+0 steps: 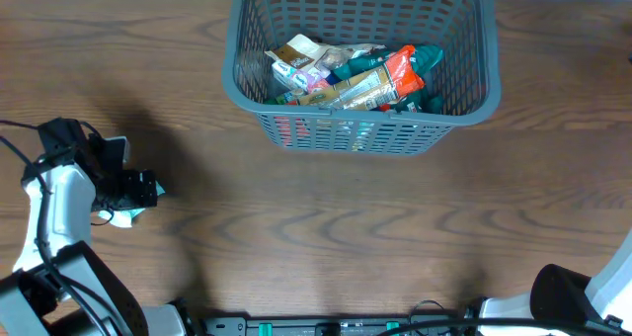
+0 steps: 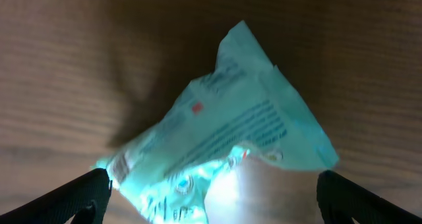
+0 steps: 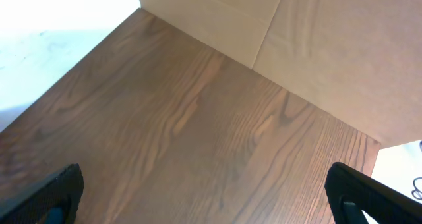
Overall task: Pack container
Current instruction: 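Grasp the mint-green packet with the left gripper, then carry the green packet over the basket and release it inside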
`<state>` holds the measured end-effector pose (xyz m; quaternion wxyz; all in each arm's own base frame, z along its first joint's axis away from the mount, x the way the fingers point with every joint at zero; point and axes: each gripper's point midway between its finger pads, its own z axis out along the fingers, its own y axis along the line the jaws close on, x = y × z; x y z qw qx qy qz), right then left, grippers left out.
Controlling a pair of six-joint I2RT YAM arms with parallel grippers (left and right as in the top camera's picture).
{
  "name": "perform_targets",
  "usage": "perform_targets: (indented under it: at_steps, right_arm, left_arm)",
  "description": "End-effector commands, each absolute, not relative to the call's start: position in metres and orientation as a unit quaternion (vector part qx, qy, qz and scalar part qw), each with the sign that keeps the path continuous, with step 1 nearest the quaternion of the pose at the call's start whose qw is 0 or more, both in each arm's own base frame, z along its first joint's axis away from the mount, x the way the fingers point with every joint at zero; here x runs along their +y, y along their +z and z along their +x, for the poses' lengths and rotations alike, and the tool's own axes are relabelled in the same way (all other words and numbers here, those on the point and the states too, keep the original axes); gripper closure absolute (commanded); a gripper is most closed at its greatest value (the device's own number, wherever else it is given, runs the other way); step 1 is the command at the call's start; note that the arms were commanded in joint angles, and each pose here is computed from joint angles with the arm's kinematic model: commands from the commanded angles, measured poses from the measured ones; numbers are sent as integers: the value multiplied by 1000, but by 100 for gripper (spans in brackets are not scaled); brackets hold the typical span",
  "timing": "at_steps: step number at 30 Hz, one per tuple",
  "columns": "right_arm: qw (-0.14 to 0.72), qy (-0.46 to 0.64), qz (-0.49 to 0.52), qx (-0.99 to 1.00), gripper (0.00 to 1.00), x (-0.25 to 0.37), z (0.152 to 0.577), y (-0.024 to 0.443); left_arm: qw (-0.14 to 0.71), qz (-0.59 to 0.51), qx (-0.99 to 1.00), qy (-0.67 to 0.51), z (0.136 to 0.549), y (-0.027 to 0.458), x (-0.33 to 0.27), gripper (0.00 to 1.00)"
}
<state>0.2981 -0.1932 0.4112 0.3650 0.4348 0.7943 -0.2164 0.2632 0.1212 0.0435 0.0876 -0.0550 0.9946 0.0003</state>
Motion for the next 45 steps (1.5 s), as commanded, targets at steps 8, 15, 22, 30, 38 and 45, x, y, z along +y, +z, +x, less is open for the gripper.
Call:
perform_targets:
  at_steps: [8,15,22,30,38,45]
  right_arm:
    - [368,-224,435,791,1,-196,295,415]
    - [368,-224,435,791,1,-196,295,415]
    - [368,-224,435,791,1,-196,295,415]
    - [368,-224,435,791,1,-196,295,415]
    - [368,-224,435,791,1,-196,295,415]
    - [368,-224,435,791,1,-196,295,415]
  left_arm:
    - [99,25,995,3,276,31,125,2]
    - [71,24,997,-13,273,7,123,2]
    - [50,19,998,-25,272,-15,123,1]
    - [65,14,997,-37,280,-18,120,94]
    - [95,4,995,-21,296,1,128,94]
    - [198,-76,977,13,340,77,150,94]
